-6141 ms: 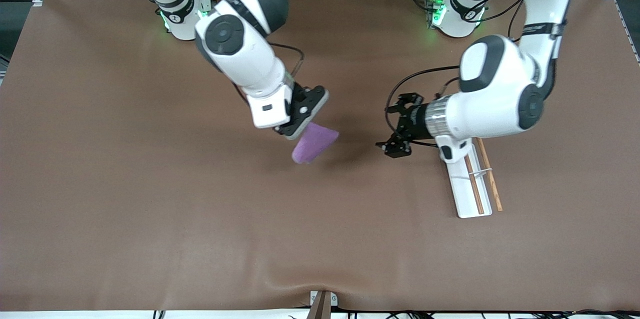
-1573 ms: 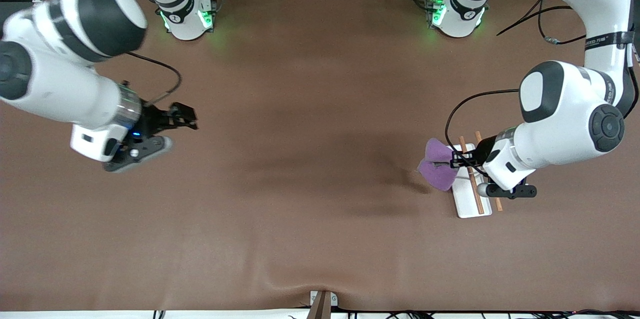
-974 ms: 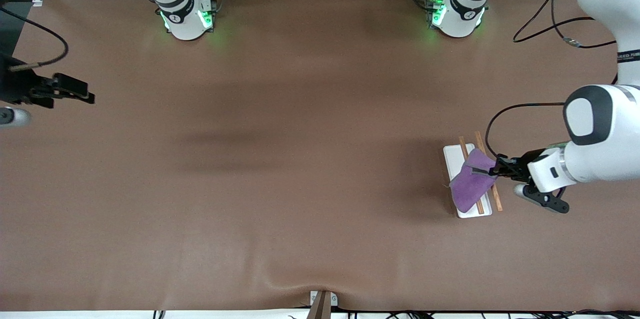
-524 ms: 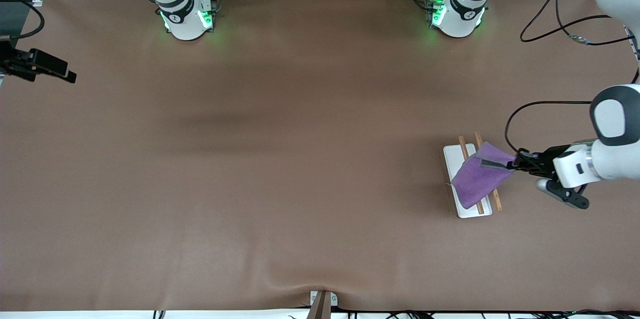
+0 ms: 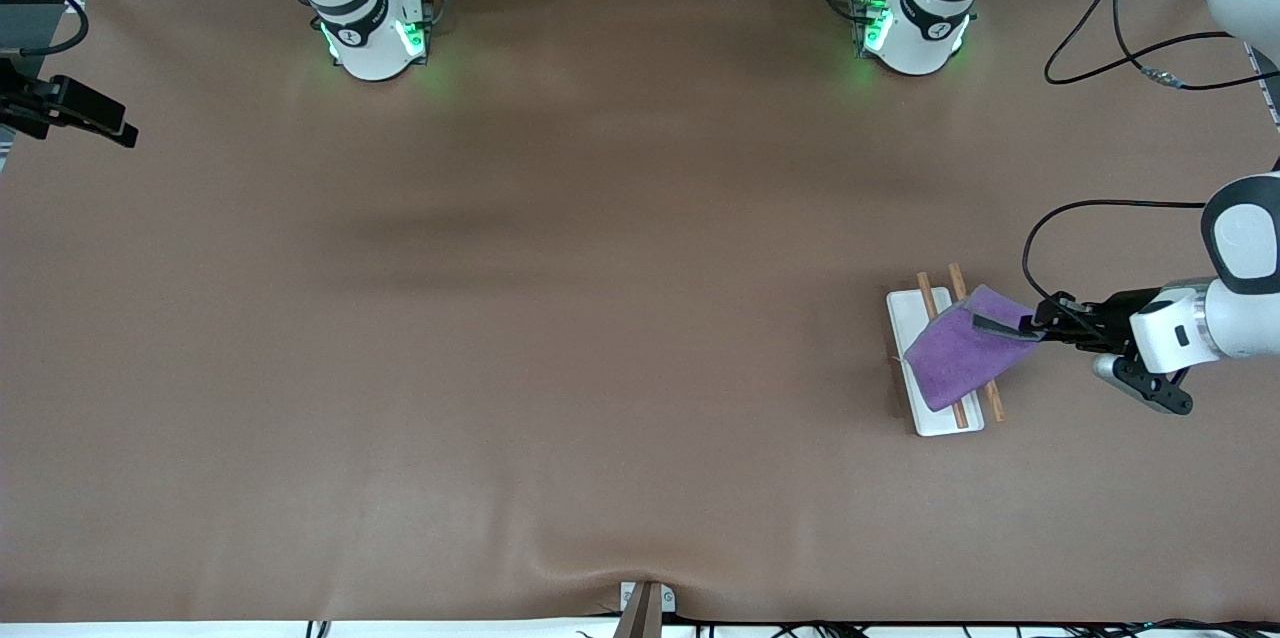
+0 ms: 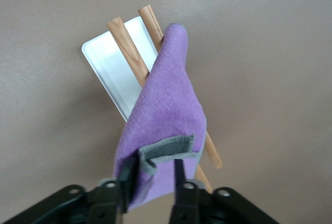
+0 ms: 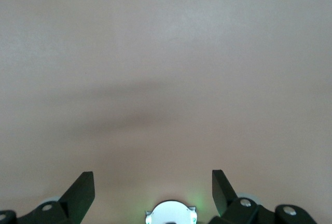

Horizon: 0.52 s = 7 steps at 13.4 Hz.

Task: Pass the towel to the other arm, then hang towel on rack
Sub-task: 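Lower the towel onto the wooden rods and open the left gripper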

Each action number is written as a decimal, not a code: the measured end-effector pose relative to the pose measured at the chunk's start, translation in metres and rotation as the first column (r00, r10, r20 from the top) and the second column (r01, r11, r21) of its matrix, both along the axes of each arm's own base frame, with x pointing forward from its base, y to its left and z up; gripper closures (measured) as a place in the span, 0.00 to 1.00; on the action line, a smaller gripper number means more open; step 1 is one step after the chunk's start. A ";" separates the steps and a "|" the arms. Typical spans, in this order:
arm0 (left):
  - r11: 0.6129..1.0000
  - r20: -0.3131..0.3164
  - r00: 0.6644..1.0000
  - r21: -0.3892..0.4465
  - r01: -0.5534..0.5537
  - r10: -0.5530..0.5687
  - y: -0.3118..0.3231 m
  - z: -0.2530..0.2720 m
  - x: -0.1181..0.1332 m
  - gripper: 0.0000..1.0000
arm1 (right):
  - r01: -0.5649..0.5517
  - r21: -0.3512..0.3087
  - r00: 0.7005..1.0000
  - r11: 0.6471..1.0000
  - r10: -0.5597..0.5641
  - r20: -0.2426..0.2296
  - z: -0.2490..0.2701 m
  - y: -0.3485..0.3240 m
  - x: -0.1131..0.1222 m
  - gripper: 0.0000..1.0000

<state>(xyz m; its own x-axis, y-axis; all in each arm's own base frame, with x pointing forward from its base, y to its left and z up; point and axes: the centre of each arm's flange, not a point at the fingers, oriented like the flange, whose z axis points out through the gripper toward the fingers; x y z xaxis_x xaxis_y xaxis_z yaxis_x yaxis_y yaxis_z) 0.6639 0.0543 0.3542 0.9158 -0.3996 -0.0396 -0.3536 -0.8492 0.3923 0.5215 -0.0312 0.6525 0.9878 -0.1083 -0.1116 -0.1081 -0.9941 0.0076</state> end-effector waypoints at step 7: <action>1.000 0.013 1.000 0.001 0.005 -0.005 -0.002 0.017 -0.001 0.00 | -0.016 -0.005 0.997 1.000 0.016 0.075 0.010 0.006 0.007 0.00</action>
